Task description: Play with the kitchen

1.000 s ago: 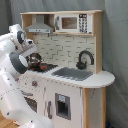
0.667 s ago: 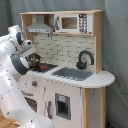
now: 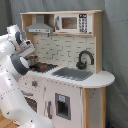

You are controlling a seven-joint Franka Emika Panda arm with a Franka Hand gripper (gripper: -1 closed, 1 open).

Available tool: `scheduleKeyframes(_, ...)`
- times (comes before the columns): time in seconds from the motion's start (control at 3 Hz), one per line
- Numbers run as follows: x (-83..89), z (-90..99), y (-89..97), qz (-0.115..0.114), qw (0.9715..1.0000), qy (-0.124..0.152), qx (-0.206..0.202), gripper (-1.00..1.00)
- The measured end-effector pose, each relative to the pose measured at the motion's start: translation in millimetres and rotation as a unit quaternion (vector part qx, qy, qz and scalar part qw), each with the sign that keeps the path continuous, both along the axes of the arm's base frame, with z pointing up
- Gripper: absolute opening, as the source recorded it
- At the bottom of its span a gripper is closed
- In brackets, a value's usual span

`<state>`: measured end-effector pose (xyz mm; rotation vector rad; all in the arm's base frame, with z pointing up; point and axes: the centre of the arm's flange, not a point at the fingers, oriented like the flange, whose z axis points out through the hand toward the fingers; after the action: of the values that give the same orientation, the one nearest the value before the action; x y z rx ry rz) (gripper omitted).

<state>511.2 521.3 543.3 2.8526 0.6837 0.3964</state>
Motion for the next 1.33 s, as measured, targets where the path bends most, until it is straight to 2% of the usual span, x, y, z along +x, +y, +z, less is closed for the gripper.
scheduleKeyframes(0.33, -4.5, 25.4, -4.1, -0.003, 1.0000, -0.007, -0.003, 1.00)
scheduleKeyframes(0.67, -15.9, 44.9, -5.7, -0.004, 0.9996, -0.012, -0.026, 1.00)
scheduleKeyframes(1.0, -29.8, 63.0, -6.4, -0.007, 0.9983, -0.021, -0.055, 1.00)
scheduleKeyframes(1.33, -39.3, 75.0, -10.2, -0.009, 0.9953, -0.032, -0.091, 1.00)
